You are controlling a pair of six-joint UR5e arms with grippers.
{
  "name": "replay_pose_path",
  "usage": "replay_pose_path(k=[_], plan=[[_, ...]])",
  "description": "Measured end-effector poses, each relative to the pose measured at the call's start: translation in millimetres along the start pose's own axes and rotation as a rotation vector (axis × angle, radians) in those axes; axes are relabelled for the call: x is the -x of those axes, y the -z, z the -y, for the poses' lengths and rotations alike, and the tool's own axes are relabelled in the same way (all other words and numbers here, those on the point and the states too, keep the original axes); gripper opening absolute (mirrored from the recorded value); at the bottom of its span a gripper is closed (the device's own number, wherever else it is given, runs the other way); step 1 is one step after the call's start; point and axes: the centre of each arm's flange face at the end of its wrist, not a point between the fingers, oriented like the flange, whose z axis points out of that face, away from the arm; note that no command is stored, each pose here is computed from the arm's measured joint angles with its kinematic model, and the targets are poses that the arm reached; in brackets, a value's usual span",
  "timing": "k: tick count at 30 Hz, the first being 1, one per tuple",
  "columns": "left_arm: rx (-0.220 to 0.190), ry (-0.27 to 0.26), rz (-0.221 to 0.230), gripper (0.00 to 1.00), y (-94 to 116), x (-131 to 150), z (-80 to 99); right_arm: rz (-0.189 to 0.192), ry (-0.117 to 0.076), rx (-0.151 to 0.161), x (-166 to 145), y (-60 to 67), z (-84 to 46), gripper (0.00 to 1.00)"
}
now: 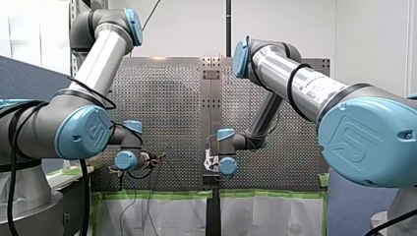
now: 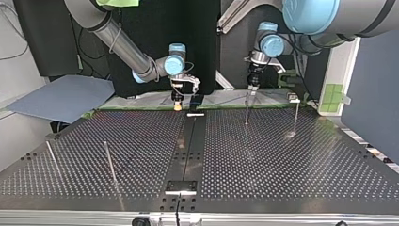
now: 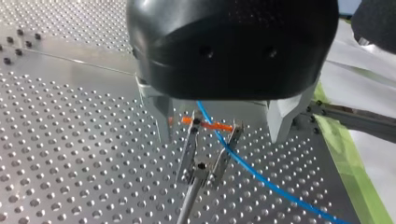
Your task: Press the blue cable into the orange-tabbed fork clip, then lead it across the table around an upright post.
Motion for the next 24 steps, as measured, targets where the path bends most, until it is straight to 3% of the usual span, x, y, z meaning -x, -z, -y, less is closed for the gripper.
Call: replay_pose_path(k=[24], plan=[[0.0,0.01,-0.003,1.0,2.0,-1.1,5.8,0.002,0.001,-0.001,1.7,-0.1,-0.4,0.0]])
